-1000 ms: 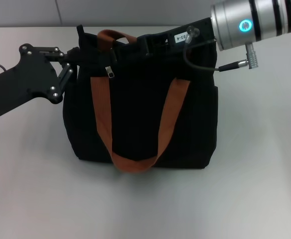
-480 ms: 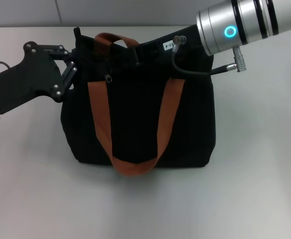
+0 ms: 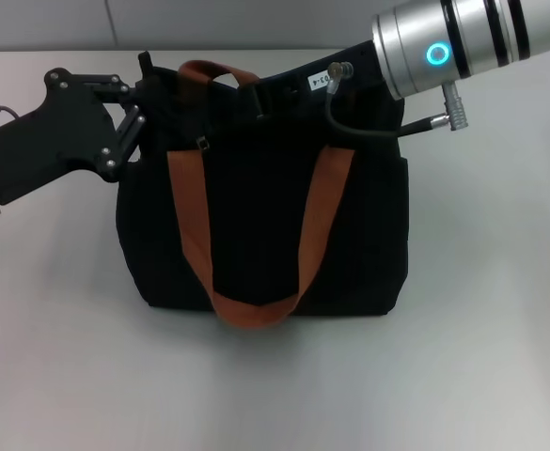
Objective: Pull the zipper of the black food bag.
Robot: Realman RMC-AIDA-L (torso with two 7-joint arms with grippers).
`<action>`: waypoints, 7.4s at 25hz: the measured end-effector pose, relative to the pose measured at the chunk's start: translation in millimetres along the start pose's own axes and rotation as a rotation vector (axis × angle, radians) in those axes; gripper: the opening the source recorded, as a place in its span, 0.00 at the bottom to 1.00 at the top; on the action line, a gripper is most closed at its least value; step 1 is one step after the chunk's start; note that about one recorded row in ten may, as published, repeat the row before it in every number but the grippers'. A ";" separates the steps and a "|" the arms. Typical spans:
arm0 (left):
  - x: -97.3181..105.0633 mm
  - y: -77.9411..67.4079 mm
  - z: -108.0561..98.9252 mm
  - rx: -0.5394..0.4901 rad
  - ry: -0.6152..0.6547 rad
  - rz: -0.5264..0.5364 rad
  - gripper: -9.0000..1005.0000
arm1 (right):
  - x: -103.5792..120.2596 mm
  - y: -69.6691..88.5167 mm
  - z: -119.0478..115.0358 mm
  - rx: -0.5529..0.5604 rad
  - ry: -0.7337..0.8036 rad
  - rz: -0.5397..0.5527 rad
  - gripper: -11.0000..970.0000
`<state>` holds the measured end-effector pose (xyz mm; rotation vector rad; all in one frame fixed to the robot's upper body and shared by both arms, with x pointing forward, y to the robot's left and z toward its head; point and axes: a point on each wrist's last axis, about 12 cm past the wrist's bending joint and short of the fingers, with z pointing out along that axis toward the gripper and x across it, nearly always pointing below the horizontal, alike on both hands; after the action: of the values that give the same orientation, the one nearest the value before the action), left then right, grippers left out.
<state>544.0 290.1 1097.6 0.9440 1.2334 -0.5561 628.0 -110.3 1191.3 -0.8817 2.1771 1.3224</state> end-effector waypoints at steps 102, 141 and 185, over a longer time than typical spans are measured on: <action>-17.4 16.9 17.0 0.034 -0.054 -0.058 0.03 | -9.2 4.1 8.8 0.039 -0.020 -0.007 0.25; -17.3 15.0 13.9 0.021 -0.071 -0.067 0.03 | -9.6 3.5 17.8 0.075 -0.020 -0.026 0.07; -11.8 12.8 -4.8 -0.038 -0.063 -0.073 0.04 | -32.8 15.2 0.1 0.302 0.125 -0.068 0.03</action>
<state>548.4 299.4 1112.5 0.8463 1.2215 -0.6131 640.1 -95.5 1222.1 -0.9276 2.3384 0.8957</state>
